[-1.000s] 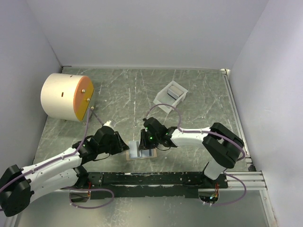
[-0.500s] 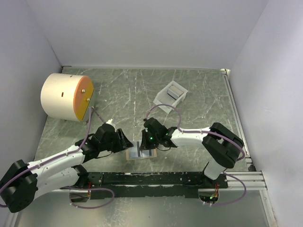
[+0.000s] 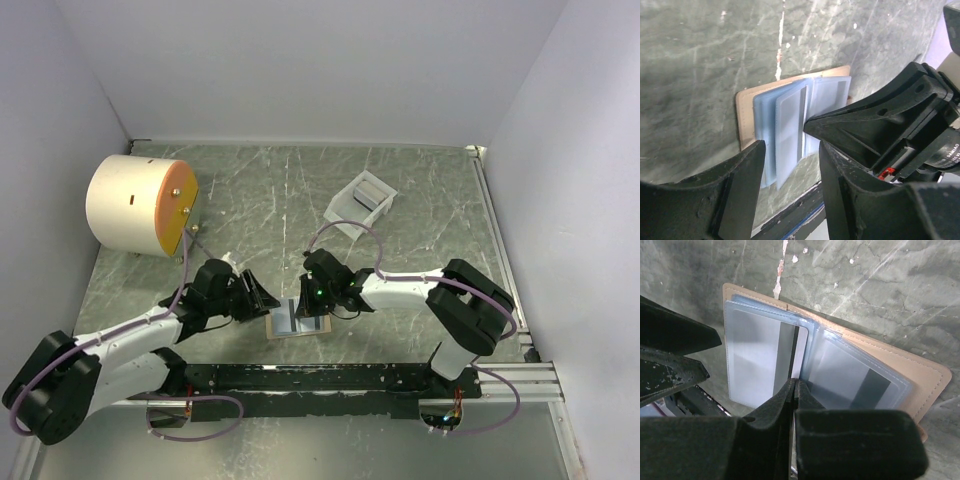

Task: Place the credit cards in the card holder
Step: Insert the credit card into the card holder.

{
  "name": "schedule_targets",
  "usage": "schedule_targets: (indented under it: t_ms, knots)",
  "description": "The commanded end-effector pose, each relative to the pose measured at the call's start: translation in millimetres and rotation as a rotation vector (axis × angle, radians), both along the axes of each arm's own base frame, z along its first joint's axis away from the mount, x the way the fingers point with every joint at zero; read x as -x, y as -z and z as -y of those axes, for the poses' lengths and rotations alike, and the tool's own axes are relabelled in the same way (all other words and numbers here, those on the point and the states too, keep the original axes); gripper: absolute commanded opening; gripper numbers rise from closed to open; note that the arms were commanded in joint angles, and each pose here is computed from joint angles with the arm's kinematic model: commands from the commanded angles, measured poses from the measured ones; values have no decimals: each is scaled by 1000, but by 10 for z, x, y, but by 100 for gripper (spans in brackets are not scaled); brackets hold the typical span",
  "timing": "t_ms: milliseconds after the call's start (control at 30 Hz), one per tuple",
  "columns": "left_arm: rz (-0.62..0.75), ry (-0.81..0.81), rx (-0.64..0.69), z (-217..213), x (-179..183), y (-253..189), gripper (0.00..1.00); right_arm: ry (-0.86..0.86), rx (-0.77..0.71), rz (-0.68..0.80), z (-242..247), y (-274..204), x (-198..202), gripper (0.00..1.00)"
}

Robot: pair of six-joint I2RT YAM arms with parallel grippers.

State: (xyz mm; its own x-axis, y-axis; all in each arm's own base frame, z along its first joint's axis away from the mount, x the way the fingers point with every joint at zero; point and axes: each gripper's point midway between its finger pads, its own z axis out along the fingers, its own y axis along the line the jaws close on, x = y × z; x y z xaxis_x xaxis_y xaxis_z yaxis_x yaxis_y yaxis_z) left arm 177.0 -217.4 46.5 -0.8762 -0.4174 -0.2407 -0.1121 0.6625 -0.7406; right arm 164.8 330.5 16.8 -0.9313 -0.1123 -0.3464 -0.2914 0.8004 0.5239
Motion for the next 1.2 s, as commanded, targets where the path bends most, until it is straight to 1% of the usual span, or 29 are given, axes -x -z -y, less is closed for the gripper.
schedule_targets:
  t_ms: [0, 367, 600, 733, 933, 1000, 1167]
  knots:
    - [36, 43, 82, 136, -41, -133, 58, 3, 84, -44, 176, 230, 123, 1]
    - [0, 78, 94, 202, -17, -38, 58, 1, 80, -41, 177, 261, 134, 1]
    - [10, 112, 143, 277, 2, -164, 57, -9, 67, -36, 164, 249, 141, 2]
    - [23, 118, 156, 295, -7, -216, 57, -24, 42, 2, 137, 161, 105, 7]
    - [31, 150, 175, 366, -33, -270, 57, -7, 14, 108, 145, -95, -38, 15]
    - [33, 156, 178, 384, -45, -284, 57, 17, 19, 145, 186, -164, -97, 16]
    - [48, 181, 175, 433, -87, -321, 57, 116, 89, 226, 442, -221, -231, 19]
